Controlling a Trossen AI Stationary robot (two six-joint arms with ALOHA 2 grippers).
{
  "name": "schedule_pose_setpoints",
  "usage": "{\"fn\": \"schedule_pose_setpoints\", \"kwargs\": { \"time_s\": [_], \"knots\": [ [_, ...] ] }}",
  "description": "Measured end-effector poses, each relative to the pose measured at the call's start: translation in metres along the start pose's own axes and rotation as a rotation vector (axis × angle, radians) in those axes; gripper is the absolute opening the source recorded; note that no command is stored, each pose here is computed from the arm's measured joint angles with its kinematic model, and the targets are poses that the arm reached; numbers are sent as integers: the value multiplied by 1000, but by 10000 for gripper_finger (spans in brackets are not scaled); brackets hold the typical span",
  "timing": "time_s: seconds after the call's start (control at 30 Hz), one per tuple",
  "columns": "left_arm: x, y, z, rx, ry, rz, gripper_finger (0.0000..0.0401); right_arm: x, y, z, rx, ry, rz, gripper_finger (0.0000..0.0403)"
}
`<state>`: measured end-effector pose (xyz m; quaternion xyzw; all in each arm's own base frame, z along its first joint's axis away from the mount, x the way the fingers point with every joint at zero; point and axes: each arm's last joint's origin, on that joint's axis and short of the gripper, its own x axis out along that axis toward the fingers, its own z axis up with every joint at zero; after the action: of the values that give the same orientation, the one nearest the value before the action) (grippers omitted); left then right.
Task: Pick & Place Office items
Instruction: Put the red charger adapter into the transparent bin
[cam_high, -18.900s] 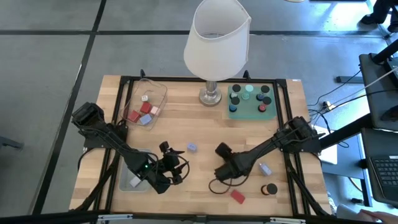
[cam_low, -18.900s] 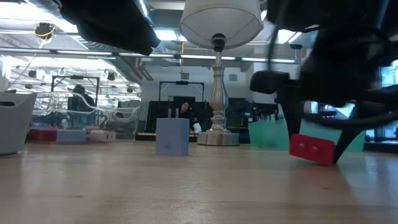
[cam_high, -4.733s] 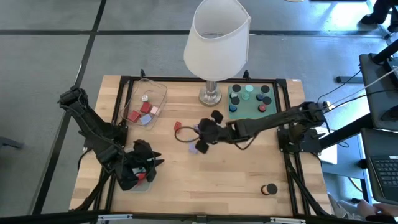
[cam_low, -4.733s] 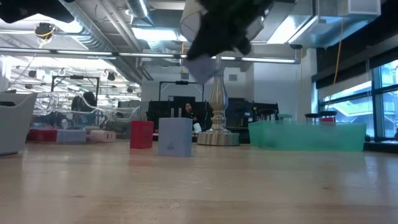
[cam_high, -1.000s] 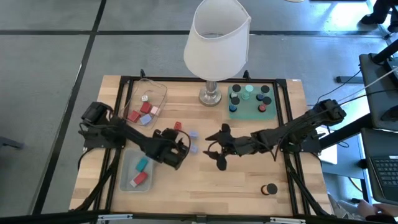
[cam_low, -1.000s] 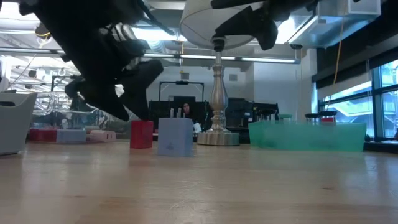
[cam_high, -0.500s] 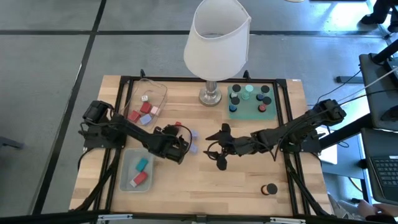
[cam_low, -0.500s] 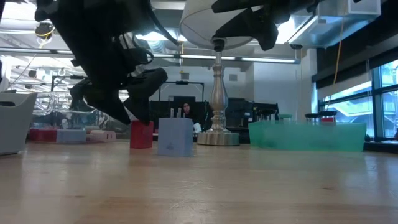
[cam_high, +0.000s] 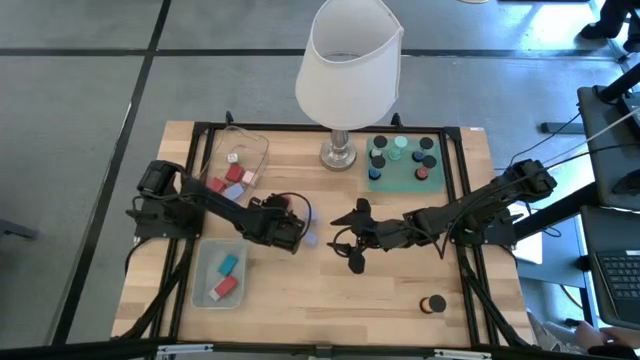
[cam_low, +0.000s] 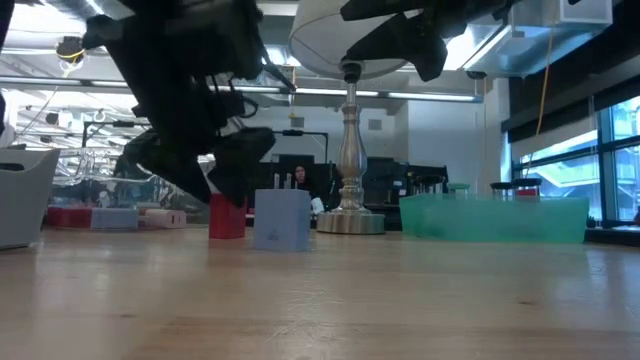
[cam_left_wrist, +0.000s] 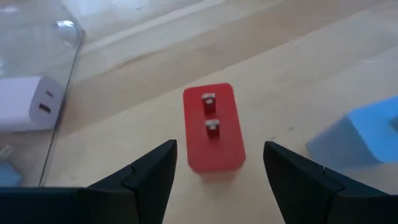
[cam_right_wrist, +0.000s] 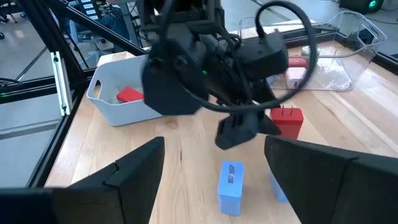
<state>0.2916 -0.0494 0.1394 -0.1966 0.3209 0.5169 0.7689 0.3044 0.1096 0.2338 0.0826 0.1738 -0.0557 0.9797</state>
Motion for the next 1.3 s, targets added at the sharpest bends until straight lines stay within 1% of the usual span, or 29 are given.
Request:
{"fn": "schedule_pose_setpoints", "kwargs": {
  "time_s": [0.13, 0.23, 0.33, 0.47, 0.5, 0.67, 0.83, 1.0, 1.1, 1.2, 1.3],
  "knots": [
    [12, -2, -1, 30, 1, 23, 236, 0, 0, 0, -1, 0, 0, 282],
    [17, -3, -2, 62, -17, 38, 222, 0, 0, 0, -4, 1, 0, 282],
    [17, -4, -3, 65, -43, 38, 188, 0, 0, 0, -25, 3, -1, 282],
    [15, -5, -4, 72, -56, 33, 122, 0, 0, -1, -28, 5, -1, 282],
    [14, -5, -5, 74, -55, 28, 116, 0, 0, -1, -28, 6, -2, 282],
    [5, -6, -8, 94, -53, 3, 116, 0, 0, -1, -30, 10, -3, 282],
    [-16, -3, 0, 77, -118, -42, 116, 0, -1, -2, -41, 20, -6, 281],
    [-49, 13, 19, 61, -232, -69, 116, -1, -2, -4, -85, 19, -63, 273],
    [-68, 29, 31, 40, -287, -72, 116, -2, -1, -6, -109, 20, -115, 261],
    [-81, 49, 43, 18, -322, -46, 116, -5, 1, -7, -107, 4, -176, 248],
    [-86, 70, 54, -17, -323, 8, 116, -8, 4, -9, -101, -21, -239, 235]
  ]
}}
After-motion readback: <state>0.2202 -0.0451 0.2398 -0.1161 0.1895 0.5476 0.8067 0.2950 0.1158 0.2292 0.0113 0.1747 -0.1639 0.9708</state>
